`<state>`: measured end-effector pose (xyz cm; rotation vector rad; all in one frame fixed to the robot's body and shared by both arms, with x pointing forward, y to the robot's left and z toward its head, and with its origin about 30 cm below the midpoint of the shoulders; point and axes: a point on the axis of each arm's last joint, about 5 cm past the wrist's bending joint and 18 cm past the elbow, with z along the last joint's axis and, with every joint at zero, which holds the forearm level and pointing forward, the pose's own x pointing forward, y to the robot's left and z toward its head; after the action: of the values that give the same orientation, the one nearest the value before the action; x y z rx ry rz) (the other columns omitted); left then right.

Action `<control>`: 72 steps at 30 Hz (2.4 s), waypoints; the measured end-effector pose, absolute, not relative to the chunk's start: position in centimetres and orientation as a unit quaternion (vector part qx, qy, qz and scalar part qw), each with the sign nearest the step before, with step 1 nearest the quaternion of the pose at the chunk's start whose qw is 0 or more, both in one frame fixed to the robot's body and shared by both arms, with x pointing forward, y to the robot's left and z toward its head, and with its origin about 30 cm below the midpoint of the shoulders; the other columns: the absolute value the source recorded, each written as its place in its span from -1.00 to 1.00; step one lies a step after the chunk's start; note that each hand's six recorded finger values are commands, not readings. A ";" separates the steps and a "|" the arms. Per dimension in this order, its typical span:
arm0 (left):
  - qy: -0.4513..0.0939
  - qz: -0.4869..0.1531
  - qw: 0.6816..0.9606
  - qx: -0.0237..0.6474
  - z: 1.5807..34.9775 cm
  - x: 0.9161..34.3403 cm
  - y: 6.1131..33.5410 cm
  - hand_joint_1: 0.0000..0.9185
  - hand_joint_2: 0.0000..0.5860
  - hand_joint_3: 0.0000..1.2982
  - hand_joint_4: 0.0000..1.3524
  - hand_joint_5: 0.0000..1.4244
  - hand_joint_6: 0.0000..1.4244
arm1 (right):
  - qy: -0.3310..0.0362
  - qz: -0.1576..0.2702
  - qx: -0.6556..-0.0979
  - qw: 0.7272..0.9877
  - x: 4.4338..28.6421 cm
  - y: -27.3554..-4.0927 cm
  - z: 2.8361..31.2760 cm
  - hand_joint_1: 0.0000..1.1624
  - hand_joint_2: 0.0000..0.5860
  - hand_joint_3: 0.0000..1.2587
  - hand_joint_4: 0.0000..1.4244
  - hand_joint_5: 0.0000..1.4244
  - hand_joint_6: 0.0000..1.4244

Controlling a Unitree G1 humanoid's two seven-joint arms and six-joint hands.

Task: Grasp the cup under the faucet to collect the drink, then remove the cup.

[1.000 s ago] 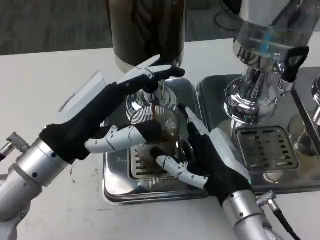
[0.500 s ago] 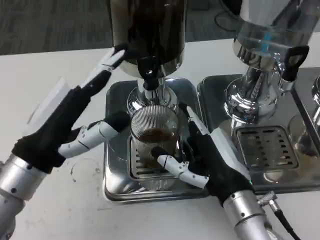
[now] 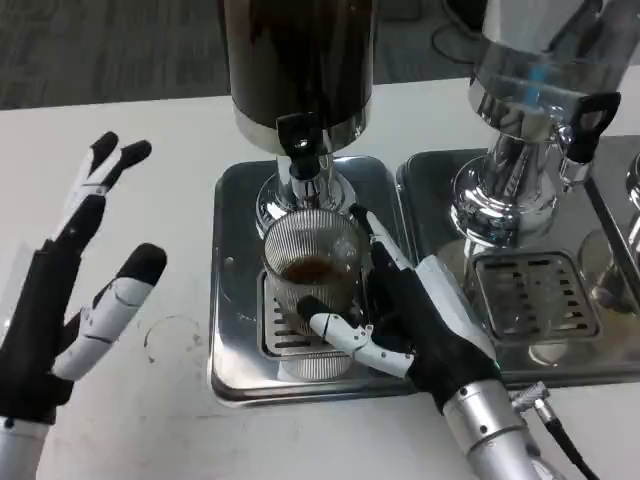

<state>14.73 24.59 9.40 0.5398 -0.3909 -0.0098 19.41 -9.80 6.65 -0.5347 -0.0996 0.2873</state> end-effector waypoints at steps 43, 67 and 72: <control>-0.038 0.007 0.963 0.266 5.8 12.4 26.0 -1.00 -0.30 -0.51 -1.00 -0.83 -1.00 | -0.057 0.146 -0.198 0.968 19.8 -8.6 5.7 0.16 -0.42 -1.00 -0.79 -0.67 -0.35; -0.031 0.011 0.963 0.267 5.9 11.6 26.1 -1.00 -0.24 -0.40 -0.97 -0.82 -1.00 | -0.054 0.137 -0.188 0.971 20.7 -7.7 5.5 0.27 -0.45 -0.66 -0.61 -0.43 -0.20; -0.029 0.011 0.963 0.268 5.9 11.6 26.2 -1.00 -0.24 -0.39 -0.96 -0.82 -1.00 | -0.057 0.130 -0.180 0.973 20.8 -7.4 5.4 0.33 -0.44 -0.59 -0.56 -0.38 -0.15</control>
<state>11.57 26.21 5.93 0.5418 -0.0582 0.0233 20.76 -7.41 5.39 -0.3641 -0.1146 0.2633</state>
